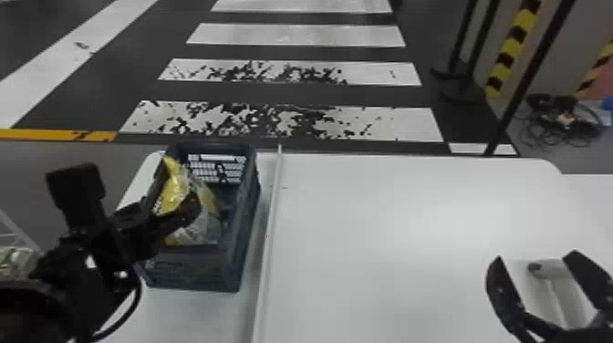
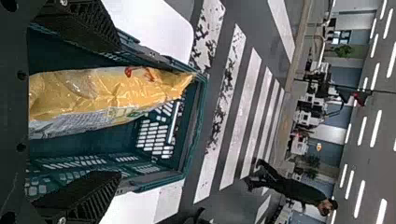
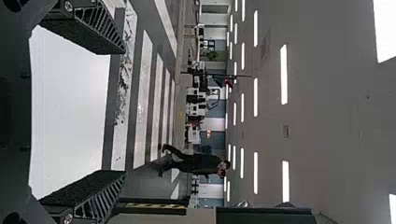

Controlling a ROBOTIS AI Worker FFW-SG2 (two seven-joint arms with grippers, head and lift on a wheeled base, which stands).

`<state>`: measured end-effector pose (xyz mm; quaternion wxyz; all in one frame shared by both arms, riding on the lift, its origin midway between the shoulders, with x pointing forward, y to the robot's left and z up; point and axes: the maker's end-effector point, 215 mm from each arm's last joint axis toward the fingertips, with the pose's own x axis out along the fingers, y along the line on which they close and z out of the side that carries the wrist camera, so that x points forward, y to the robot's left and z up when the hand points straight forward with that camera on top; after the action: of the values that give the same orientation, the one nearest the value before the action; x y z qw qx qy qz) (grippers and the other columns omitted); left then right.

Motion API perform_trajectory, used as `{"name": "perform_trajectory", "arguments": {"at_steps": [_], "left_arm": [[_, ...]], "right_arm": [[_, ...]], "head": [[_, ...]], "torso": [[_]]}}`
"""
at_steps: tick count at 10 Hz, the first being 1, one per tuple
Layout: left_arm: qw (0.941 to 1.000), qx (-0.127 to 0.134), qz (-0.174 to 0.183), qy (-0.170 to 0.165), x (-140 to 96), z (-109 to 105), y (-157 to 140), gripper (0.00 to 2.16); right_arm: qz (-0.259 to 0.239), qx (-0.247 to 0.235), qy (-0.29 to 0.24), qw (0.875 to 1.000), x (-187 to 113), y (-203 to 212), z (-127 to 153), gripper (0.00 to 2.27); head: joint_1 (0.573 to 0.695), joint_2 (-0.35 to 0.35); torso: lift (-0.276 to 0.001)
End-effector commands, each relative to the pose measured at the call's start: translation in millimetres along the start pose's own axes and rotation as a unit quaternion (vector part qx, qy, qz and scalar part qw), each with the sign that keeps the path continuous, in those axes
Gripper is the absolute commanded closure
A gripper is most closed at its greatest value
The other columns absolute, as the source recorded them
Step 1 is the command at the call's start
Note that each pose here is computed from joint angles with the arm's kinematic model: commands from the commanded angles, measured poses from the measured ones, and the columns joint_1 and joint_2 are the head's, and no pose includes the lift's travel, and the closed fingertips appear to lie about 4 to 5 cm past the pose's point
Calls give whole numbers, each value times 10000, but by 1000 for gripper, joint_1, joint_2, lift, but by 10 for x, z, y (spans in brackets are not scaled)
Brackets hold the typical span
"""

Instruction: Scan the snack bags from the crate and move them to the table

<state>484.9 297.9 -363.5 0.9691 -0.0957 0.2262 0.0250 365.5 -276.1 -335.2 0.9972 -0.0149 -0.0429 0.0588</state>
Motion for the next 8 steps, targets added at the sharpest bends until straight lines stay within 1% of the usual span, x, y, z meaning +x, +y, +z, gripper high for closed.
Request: {"name": "perform_trajectory", "arguments": {"at_steps": [1, 2, 4, 7, 8], "left_arm": [[9999, 19, 22, 106, 101, -15, -24, 46], [9997, 22, 72, 225, 167, -50, -17, 46], [9993, 28, 93, 356, 267, -100, -32, 46], [9988, 41, 176, 448, 334, -132, -2, 87], [9987, 62, 200, 466, 359, -133, 1, 140]], "right_arm": [[18, -20, -5, 10000, 0, -2, 3, 80], [32, -45, -80, 10000, -4, -5, 44, 80], [60, -81, -93, 9999, -9, -12, 44, 80], [64, -110, -230, 9997, -43, -18, 105, 80], [64, -100, -245, 9996, -55, -9, 111, 80]], "head": [[695, 30], [695, 28], [695, 25], [695, 21], [695, 21]], "torso": [[-95], [-95], [-95], [-95], [-95]]}}
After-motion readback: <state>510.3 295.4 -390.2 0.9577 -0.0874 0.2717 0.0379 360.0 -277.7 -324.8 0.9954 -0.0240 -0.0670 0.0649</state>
